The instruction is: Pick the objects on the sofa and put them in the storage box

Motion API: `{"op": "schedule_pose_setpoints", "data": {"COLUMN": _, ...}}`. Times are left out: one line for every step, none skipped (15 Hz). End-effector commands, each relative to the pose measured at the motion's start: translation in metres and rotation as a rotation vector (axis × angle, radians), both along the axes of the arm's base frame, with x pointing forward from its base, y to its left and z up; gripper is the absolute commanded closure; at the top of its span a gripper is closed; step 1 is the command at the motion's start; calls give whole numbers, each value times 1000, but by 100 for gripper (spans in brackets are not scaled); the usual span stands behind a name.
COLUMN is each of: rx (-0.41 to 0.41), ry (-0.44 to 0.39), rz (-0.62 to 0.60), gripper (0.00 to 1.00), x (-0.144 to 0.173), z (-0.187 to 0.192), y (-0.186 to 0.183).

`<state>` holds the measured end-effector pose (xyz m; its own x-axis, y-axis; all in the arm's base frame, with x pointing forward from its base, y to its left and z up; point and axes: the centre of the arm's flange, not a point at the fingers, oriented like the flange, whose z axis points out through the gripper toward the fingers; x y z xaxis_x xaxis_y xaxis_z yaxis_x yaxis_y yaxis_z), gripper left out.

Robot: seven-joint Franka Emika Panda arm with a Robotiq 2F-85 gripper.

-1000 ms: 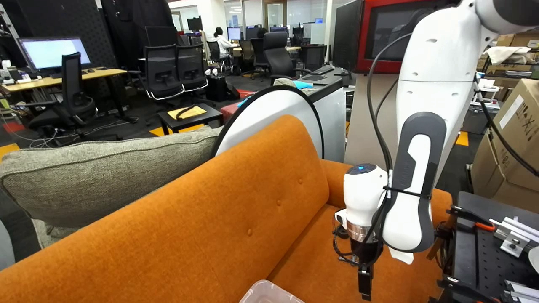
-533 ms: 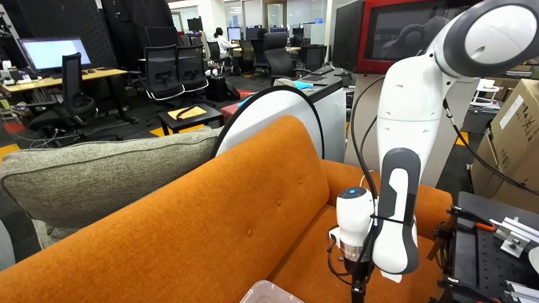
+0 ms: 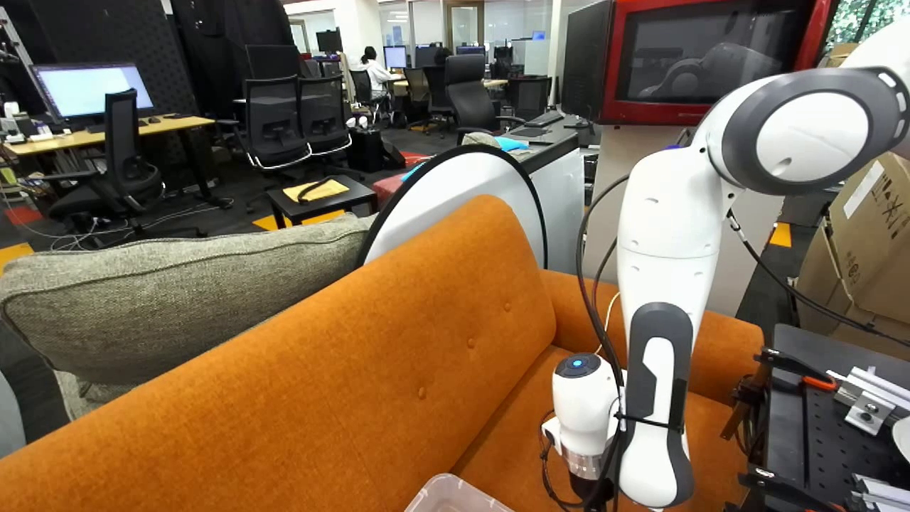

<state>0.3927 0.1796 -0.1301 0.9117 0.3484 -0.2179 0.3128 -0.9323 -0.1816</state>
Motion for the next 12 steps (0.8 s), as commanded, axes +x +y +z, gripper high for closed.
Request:
{"op": "schedule_pose_setpoints", "data": {"rx": -43, "ry": 17, "rz": 29, "gripper": 0, "x": 6, "z": -18, "y": 5}}
{"op": "schedule_pose_setpoints", "data": {"rx": -50, "ry": 20, "rz": 37, "gripper": 0, "x": 6, "z": -21, "y": 7}}
{"op": "schedule_pose_setpoints", "data": {"rx": -58, "ry": 24, "rz": 43, "gripper": 0, "x": 5, "z": -26, "y": 8}}
{"op": "schedule_pose_setpoints", "data": {"rx": -66, "ry": 29, "rz": 50, "gripper": 0, "x": 5, "z": -29, "y": 9}}
{"op": "schedule_pose_setpoints", "data": {"rx": -70, "ry": 31, "rz": 55, "gripper": 0, "x": 5, "z": -33, "y": 10}}
{"op": "schedule_pose_setpoints", "data": {"rx": -74, "ry": 36, "rz": 62, "gripper": 0, "x": 4, "z": -37, "y": 12}}
{"op": "schedule_pose_setpoints", "data": {"rx": -74, "ry": 40, "rz": 65, "gripper": 0, "x": 4, "z": -41, "y": 13}}
{"op": "schedule_pose_setpoints", "data": {"rx": -75, "ry": 46, "rz": 67, "gripper": 0, "x": 4, "z": -45, "y": 15}}
{"op": "schedule_pose_setpoints", "data": {"rx": -77, "ry": 50, "rz": 67, "gripper": 0, "x": 5, "z": -48, "y": 15}}
{"op": "schedule_pose_setpoints", "data": {"rx": -80, "ry": 53, "rz": 65, "gripper": 0, "x": 5, "z": -52, "y": 15}}
{"op": "schedule_pose_setpoints", "data": {"rx": -83, "ry": 56, "rz": 63, "gripper": 0, "x": 6, "z": -55, "y": 14}}
{"op": "schedule_pose_setpoints", "data": {"rx": -84, "ry": 57, "rz": 62, "gripper": 0, "x": 7, "z": -57, "y": 13}}
